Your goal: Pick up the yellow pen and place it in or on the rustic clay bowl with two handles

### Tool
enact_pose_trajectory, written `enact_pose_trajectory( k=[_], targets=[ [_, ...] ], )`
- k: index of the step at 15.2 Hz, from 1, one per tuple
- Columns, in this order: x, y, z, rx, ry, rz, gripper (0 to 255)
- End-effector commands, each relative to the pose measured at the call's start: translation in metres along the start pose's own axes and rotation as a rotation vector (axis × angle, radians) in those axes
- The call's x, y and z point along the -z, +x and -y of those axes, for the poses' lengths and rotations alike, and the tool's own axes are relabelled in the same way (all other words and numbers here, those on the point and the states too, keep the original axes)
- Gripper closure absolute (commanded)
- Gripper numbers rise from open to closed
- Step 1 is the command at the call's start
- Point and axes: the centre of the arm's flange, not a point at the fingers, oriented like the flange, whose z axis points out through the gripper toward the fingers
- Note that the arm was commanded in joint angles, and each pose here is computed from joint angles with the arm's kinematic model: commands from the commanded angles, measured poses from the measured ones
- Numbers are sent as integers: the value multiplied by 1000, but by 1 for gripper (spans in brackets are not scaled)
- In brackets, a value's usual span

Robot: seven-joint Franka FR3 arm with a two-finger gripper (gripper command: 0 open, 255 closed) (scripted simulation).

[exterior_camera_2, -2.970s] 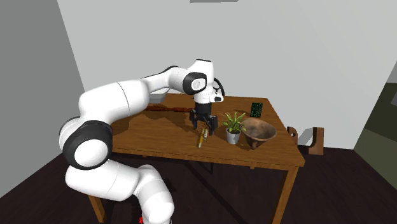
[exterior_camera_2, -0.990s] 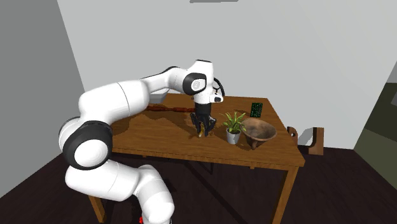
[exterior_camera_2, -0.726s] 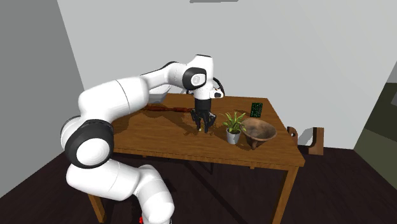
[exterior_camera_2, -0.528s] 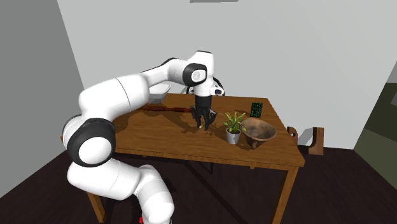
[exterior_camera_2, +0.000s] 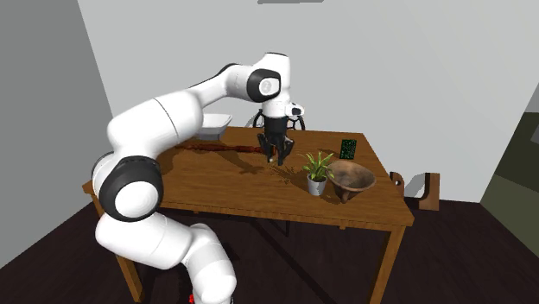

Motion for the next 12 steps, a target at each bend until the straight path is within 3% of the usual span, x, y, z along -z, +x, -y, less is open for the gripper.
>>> enact_pose_trajectory(
  k=[1, 12],
  targets=[
    [11, -1, -1, 0, 0, 0, 255],
    [63, 4, -13, 0, 0, 0, 255]
  ],
)
